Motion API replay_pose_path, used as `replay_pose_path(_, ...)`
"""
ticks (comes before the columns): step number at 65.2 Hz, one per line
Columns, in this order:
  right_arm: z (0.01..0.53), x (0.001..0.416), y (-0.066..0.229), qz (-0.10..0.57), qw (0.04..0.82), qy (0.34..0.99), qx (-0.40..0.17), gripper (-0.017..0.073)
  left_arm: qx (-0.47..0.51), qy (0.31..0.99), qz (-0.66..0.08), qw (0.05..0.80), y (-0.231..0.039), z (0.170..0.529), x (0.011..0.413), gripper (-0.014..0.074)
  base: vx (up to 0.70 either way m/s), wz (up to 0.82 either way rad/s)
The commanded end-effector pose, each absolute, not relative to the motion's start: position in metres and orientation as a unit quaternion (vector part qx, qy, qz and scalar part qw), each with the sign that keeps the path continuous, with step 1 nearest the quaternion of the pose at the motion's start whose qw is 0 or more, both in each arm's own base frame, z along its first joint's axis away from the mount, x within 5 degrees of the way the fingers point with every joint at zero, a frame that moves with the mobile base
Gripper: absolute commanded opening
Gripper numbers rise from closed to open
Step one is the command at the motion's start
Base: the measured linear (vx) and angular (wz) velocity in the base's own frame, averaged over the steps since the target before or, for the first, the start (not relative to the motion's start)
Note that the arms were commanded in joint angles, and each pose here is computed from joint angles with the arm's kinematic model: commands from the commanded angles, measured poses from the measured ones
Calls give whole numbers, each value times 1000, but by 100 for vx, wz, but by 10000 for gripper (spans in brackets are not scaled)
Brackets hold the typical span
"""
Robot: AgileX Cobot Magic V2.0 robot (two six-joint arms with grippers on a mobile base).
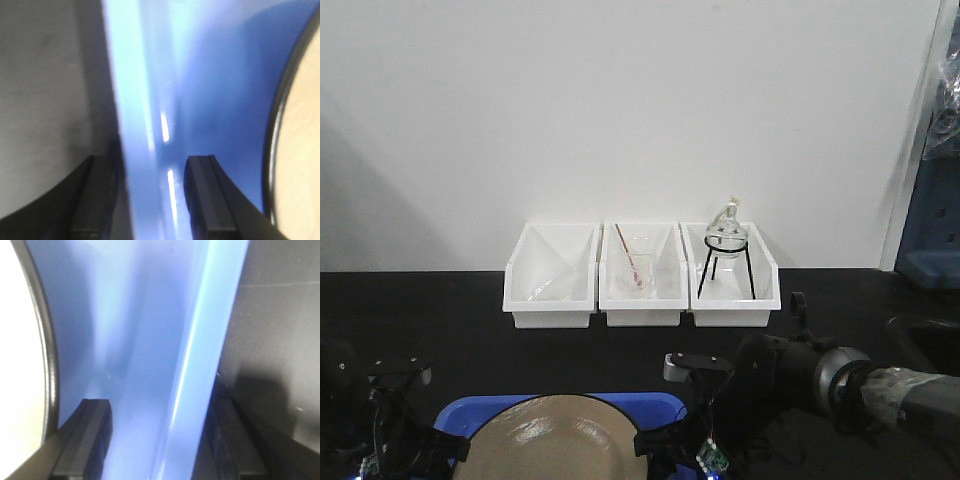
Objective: Place disk in tray to left cabinet
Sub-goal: 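Grasp opposite rims of the blue tray with both grippers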
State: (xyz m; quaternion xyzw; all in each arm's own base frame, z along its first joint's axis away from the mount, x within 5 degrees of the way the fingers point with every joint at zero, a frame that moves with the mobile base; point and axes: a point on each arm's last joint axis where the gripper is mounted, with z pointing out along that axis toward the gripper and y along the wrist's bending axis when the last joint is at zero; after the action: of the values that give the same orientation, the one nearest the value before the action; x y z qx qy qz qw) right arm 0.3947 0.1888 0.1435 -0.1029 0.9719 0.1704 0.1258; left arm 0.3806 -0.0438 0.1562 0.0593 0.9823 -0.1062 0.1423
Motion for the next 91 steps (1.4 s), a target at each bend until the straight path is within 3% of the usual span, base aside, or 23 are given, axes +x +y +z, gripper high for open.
replay_pose_path(1,165,396,193,188,151,965,-100,456,53,974,-120,186,-50,178,387,433,0,0)
replay_pose_path(10,165,395,193,189,145,967,-91,386,43,973,-136,181,-55,176,387,427,0,0)
replay_pose_path(19,165,394,193,192,137,968,-82,240,40,973,-146,176,-61,175,386,362,0,0)
replay_pose_path(34,167,394,195,218,128,966,-50,-16,17,969,-176,173,-67,177,385,87,0,0)
replay_pose_path(39,171,396,195,237,125,963,-32,-13,10,968,-189,165,-69,178,384,-10,0,0)
replay_pose_path(66,201,408,176,266,103,958,-19,-7,-37,961,-246,123,-72,188,376,-8,0,0)
replay_pose_path(91,227,407,165,285,111,952,-6,-6,-82,951,-263,139,-49,223,367,-4,0,0)
